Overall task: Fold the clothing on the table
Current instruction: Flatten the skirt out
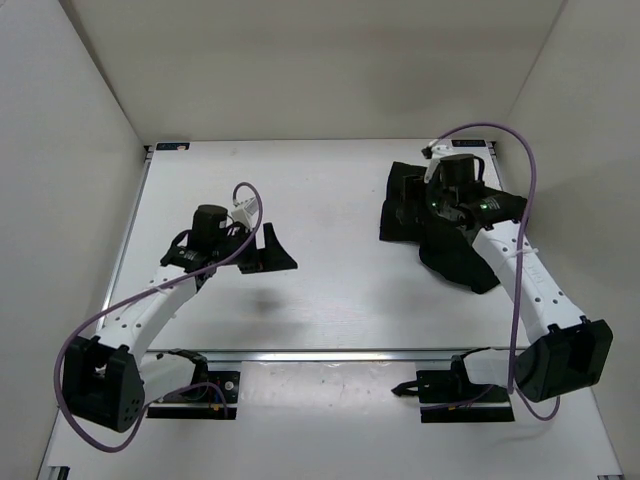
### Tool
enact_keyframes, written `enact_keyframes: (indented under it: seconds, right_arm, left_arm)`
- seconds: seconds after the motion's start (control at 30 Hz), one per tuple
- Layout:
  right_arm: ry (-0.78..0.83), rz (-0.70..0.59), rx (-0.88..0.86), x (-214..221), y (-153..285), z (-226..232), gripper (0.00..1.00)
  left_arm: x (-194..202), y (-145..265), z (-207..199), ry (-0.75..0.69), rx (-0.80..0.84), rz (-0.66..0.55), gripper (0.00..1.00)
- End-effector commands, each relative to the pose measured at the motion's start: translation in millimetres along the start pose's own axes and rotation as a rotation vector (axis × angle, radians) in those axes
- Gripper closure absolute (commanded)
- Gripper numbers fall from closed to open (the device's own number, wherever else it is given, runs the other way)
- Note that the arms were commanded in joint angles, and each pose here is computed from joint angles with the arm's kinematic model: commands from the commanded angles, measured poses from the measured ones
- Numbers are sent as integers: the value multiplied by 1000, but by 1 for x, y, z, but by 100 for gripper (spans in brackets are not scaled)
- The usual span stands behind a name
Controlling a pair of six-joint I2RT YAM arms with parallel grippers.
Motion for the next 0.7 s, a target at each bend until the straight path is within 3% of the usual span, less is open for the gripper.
enact_keyframes:
  seconds: [0.0,0.27,0.53,0.67]
  right_arm:
    - [141,3,-23,-4,-5,12,31]
    - [317,99,21,10,-63,-2,26]
    - [589,119,176,-9,-120,-22,25]
    - [594,158,171,0,-149,-29,26]
  left_arm:
    - [14,11,5,-21,-24,9,2]
    - [-3,38,-5,-191,-103,-113,1]
    - [-1,28,13,-148,-112,-60,1]
    - [3,23,30,-110,-122,-54,2]
Point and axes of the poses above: each gripper's point midway between its finger pads, its own y axis back along the fingers, its own z axis along the line the jaws close on, x = y × z, the point moved 1 cm from there along y, back along the fingers, and after that the axes turned 4 degrees about -y, right-handed, at the moved point
